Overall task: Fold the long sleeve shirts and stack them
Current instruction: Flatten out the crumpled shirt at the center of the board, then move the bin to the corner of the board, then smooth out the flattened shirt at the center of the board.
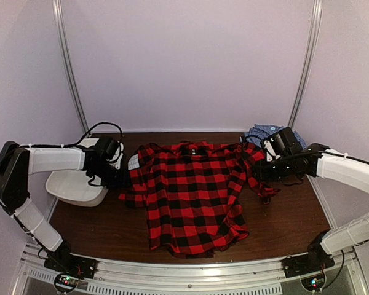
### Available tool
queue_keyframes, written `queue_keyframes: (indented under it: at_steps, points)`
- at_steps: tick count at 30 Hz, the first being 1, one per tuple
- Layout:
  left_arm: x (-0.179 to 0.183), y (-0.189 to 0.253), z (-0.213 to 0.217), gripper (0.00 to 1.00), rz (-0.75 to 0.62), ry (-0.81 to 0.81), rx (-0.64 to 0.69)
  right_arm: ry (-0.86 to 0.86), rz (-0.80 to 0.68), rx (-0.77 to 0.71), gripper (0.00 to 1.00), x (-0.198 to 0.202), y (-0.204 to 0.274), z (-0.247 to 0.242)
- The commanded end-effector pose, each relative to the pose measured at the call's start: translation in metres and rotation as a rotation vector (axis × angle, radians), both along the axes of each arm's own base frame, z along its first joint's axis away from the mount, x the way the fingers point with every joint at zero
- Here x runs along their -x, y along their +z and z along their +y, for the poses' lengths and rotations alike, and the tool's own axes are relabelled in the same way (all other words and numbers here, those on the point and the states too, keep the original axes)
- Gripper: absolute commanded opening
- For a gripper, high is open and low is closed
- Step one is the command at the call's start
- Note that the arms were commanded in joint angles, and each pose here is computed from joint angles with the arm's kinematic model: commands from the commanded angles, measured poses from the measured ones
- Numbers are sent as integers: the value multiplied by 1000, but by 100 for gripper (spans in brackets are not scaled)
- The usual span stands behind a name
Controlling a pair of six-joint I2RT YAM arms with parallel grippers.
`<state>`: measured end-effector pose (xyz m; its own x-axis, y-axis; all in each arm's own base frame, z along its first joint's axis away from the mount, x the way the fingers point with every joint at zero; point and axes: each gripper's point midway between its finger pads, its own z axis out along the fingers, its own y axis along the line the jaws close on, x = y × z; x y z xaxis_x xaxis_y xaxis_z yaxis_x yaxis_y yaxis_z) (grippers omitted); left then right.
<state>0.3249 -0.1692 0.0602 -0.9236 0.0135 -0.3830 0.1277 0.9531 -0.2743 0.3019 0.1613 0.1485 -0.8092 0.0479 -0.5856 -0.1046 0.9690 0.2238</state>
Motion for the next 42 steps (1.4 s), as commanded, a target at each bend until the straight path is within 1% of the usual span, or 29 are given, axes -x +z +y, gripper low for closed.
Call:
queue_keyframes:
  at_steps: [1, 3, 5, 11, 13, 16, 20, 24, 29, 32, 39, 42]
  points:
    - [-40, 2, 12, 48, -57, 71, -86, 31, -61, -19, 48, -9, 19, 15]
    - [-55, 2, 20, 48, -72, 100, -123, 61, -70, -36, 47, -10, 23, 27]
    - [-64, -6, 30, 47, -56, 124, -149, 96, -78, -50, 47, -10, 24, 41]
    - [-88, -11, 49, 47, -52, 156, -169, 199, -35, -53, 44, -5, 5, 81]
    - [-96, -5, 48, 46, -69, 146, -173, 232, -24, -68, 42, -5, 0, 95]
    - [-106, 10, 37, 46, -100, 114, -137, 273, 5, -78, 40, -6, -12, 114]
    - [-106, 32, 6, 46, -130, 38, -71, 324, 51, -71, 39, 0, -27, 132]
    - [-84, 51, -34, 45, -138, -50, -4, 346, 82, -60, 39, 9, -39, 136]
    - [-36, 46, -83, 43, -75, -170, 105, 370, 115, -70, 39, 18, -50, 139]
    - [-10, 34, -105, 40, -27, -217, 164, 374, 135, -63, 39, 21, -58, 139]
    - [27, -4, -125, 38, 68, -243, 233, 349, 139, -34, 39, 15, -68, 135]
    - [38, -25, -123, 38, 115, -243, 217, 349, 157, -29, 39, 16, -76, 136]
